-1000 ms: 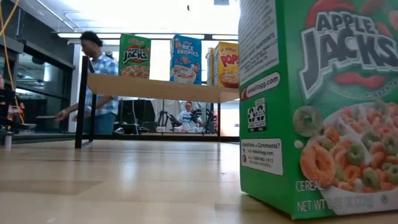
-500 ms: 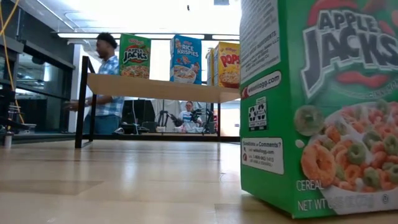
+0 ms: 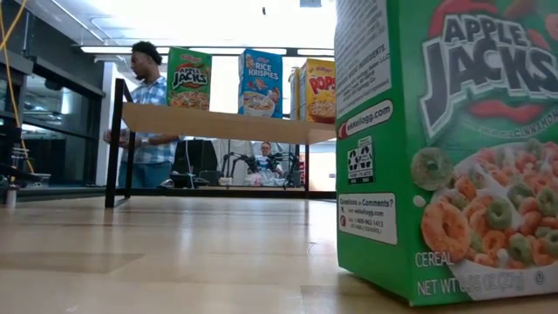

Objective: Stack cereal on shelf
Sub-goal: Put the green cereal box on the shelf aligned with the green cereal box

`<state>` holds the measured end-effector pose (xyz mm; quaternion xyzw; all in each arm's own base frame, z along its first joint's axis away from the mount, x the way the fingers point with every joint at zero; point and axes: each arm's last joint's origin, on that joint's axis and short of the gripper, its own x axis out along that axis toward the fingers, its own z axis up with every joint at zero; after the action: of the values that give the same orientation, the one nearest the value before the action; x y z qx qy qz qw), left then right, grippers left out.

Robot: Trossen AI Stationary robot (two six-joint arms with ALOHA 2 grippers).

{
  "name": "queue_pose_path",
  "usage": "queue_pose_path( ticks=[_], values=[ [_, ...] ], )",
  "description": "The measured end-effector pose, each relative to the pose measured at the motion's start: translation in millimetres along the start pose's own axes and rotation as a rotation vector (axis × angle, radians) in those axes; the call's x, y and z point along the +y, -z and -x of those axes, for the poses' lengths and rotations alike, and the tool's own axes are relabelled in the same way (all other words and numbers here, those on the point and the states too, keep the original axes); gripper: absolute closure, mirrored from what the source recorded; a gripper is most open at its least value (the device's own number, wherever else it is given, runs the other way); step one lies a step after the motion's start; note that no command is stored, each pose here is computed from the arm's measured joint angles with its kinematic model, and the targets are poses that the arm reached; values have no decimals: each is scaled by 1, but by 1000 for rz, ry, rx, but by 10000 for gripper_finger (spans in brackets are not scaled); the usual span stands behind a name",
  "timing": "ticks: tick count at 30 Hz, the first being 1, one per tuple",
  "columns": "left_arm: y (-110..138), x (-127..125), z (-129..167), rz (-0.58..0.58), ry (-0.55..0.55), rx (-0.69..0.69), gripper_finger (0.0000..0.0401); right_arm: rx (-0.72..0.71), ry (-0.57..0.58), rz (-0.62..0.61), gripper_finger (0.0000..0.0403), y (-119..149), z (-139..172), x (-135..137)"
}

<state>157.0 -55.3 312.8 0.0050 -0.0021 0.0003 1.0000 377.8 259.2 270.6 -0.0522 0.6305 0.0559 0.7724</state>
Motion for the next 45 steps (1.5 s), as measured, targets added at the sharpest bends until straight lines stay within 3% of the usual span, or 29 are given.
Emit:
queue_pose_path(
  ticks=[38,45],
  values=[
    [1,0,0,3,1,12,187,10,-30,-6,226,-7,-13,-2],
    [1,0,0,3,1,12,187,43,-99,-12,226,-9,-14,-6]
  ],
)
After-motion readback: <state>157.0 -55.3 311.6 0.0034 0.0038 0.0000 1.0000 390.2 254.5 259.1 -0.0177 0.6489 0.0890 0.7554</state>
